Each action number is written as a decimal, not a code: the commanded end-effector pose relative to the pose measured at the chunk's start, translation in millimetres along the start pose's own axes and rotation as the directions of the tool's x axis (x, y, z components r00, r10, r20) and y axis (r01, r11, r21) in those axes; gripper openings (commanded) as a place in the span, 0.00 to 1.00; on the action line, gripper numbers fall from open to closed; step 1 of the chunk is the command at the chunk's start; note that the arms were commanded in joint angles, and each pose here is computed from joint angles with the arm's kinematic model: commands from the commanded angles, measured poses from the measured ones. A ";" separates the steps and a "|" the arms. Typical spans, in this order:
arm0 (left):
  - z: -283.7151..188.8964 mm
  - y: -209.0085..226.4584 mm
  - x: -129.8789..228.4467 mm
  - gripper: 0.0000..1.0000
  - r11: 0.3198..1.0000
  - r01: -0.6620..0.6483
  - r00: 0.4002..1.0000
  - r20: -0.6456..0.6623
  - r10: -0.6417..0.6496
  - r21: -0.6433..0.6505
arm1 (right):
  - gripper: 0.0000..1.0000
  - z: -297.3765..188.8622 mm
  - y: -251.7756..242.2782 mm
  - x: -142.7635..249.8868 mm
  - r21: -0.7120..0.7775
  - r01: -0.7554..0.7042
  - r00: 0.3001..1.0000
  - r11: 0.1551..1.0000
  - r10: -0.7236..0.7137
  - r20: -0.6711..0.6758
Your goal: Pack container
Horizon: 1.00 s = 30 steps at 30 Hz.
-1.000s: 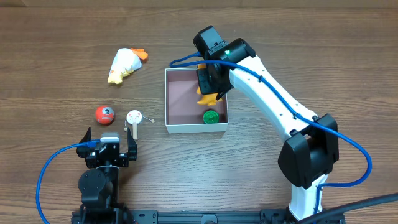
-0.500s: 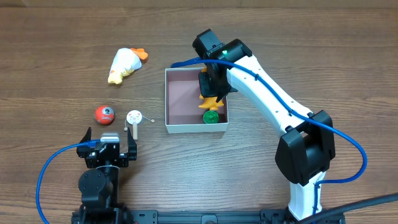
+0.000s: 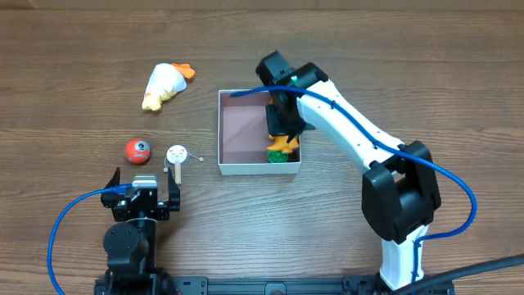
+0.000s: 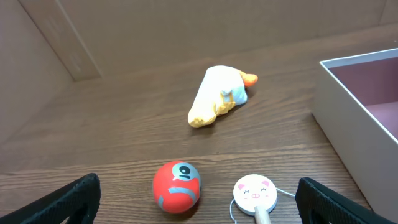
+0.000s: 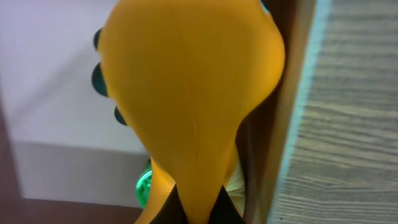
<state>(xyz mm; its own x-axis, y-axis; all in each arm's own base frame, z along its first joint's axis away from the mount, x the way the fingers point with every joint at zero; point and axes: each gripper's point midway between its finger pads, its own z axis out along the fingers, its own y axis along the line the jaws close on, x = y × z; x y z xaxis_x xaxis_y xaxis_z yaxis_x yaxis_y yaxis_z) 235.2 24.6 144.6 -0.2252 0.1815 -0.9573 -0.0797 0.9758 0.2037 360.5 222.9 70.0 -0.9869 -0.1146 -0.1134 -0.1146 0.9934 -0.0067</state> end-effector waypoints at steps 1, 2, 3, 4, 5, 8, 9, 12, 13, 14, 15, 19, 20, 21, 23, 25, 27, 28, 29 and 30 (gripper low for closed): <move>-0.5 -1.8 -1.8 1.00 1.000 -0.018 1.000 0.012 0.018 0.010 | 0.05 7.2 -5.1 -0.7 0.021 -0.013 1.000 1.000 0.013 0.002; -0.5 -1.9 -1.7 1.00 1.000 -0.018 1.000 0.012 0.018 0.010 | 0.07 7.1 -4.8 -1.3 0.020 -0.013 1.000 1.000 0.013 0.004; -0.5 -1.8 -1.8 1.00 1.000 -0.018 1.000 0.012 0.018 0.010 | 0.10 7.1 -4.5 -1.8 0.019 -0.014 1.000 1.000 0.013 0.006; -0.5 -1.9 -1.7 1.00 1.000 -0.018 1.000 0.012 0.018 0.010 | 0.25 7.2 -4.5 -2.1 0.018 -0.014 1.000 1.000 0.014 0.007; -0.5 -1.8 -1.8 1.00 1.000 -0.018 1.000 0.012 0.018 0.010 | 0.35 7.1 -4.3 -2.5 0.018 -0.014 1.000 1.000 0.014 0.009; -0.5 -1.8 -1.8 1.00 1.000 -0.018 1.000 0.012 0.018 0.010 | 0.50 7.1 -3.8 -3.2 0.016 -0.014 1.000 1.000 0.014 0.012; -0.5 -1.9 -1.7 1.00 1.000 -0.018 1.000 0.012 0.018 0.010 | 0.53 7.1 -3.6 -3.7 0.015 -0.014 1.000 1.000 0.014 0.014; -0.5 -1.8 -1.8 1.00 1.000 -0.018 1.000 0.012 0.018 0.010 | 0.55 5.3 -1.8 -8.1 0.007 -0.015 0.999 1.000 0.015 0.030; -0.5 -1.9 -1.7 1.00 1.000 -0.018 1.000 0.012 0.018 0.010 | 0.55 3.3 -1.1 -10.5 0.004 -0.016 0.999 1.000 0.016 0.037; -0.5 -1.8 -1.8 1.00 1.000 -0.018 1.000 0.012 0.018 0.010 | 0.56 0.0 -0.4 -14.2 -0.002 -0.019 0.999 1.000 0.019 0.047; -0.5 -1.9 -1.7 1.00 1.000 -0.018 1.000 0.012 0.018 0.010 | 0.57 -5.6 0.7 -19.9 -0.010 -0.022 0.998 1.000 0.023 0.064; -0.5 -1.8 -1.8 1.00 1.000 -0.018 1.000 0.012 0.018 0.010 | 0.60 -35.9 6.2 -46.2 -0.049 -0.031 0.989 0.998 0.038 0.146; -0.5 -1.8 -1.8 1.00 1.000 -0.018 1.000 0.012 0.018 0.010 | 0.60 -45.7 7.4 -53.3 -0.061 -0.033 0.985 0.998 0.043 0.169; -0.5 -1.8 -1.8 1.00 1.000 -0.018 1.000 0.012 0.018 0.010 | 0.61 -56.1 7.6 -60.5 -0.072 -0.034 0.980 0.997 0.047 0.192; -0.5 -1.8 -1.8 1.00 1.000 -0.018 1.000 0.012 0.018 0.010 | 0.61 -79.6 7.5 -74.1 -0.093 -0.032 0.969 0.995 0.054 0.241; -0.5 -1.9 -1.7 1.00 1.000 -0.018 1.000 0.012 0.018 0.010 | 0.62 -104.2 -0.5 -87.5 -0.088 -0.034 0.954 0.996 0.058 0.296; -0.5 -1.8 -1.8 1.00 1.000 -0.018 1.000 0.012 0.018 0.010 | 0.63 -121.7 -17.6 -96.7 -0.049 -0.068 0.938 0.997 0.080 0.338; -0.5 -1.8 -1.8 1.00 1.000 -0.018 1.000 0.012 0.018 0.010 | 0.64 -131.8 -32.8 -100.7 -0.018 -0.098 0.929 0.995 0.098 0.357; -0.5 -1.8 -1.8 1.00 1.000 -0.018 1.000 0.012 0.018 0.010 | 0.64 -138.4 -46.6 -102.5 0.007 -0.124 0.924 0.992 0.113 0.365; -0.5 -1.8 -1.8 1.00 1.000 -0.018 1.000 0.012 0.018 0.010 | 0.64 -142.5 -60.5 -103.2 0.030 -0.150 0.921 0.988 0.128 0.368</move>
<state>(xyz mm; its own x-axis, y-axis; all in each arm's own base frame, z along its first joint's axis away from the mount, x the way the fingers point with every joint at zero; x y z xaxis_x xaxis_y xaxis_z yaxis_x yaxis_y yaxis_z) 235.2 24.6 144.6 -0.2252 0.1815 -0.9573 -0.0797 0.9758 0.2037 435.2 212.3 200.1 -0.9163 -0.0246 -0.3997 -0.0489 0.9975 0.0506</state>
